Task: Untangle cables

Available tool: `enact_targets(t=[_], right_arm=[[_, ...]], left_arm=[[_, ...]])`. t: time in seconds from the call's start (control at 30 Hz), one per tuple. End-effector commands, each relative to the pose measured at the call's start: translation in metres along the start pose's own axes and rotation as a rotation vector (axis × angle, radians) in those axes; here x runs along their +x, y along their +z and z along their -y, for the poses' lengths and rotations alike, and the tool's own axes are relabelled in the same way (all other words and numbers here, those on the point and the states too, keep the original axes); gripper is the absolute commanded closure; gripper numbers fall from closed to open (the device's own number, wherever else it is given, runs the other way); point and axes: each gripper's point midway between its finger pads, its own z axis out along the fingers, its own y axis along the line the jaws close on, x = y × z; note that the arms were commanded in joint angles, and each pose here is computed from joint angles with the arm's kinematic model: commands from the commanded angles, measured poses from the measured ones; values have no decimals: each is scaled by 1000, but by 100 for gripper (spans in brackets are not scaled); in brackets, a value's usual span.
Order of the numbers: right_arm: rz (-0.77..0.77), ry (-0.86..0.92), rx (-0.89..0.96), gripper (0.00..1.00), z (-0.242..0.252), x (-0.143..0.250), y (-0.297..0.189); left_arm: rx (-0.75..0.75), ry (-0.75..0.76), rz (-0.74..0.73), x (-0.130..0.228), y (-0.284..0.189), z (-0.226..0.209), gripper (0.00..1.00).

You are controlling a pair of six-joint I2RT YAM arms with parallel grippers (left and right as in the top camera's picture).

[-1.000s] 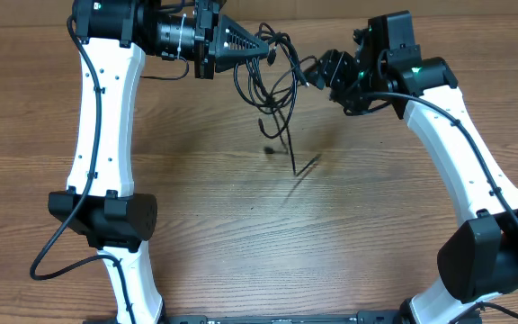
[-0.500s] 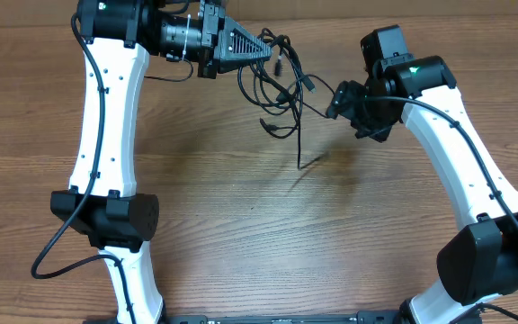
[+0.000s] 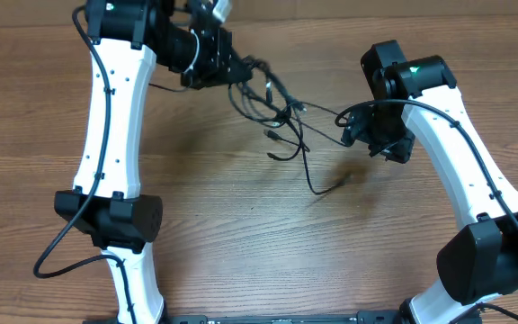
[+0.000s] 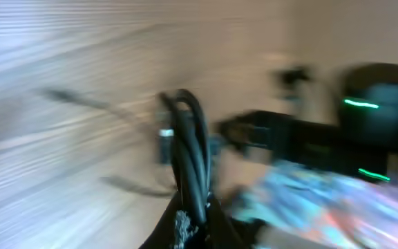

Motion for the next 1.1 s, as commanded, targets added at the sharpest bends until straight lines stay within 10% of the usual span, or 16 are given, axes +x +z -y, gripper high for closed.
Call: enact_targets(t=[0.0,0.27,0.5,1.07], right_arm=[[23,-20,121,23,30,-9,4],[-140,-260,-85,19,-1,23,1],[-163,-544,-494,17,-62,41,-26],[155,-652,-762,16,-115,11,-145]], left_arm=[[-451,68,122,-13,-28,-57,96],[-593,142,109,-12,-11,-60,96],[-300,356,-23,12,21,-6,96],[226,618,89,15,-26,78,96]])
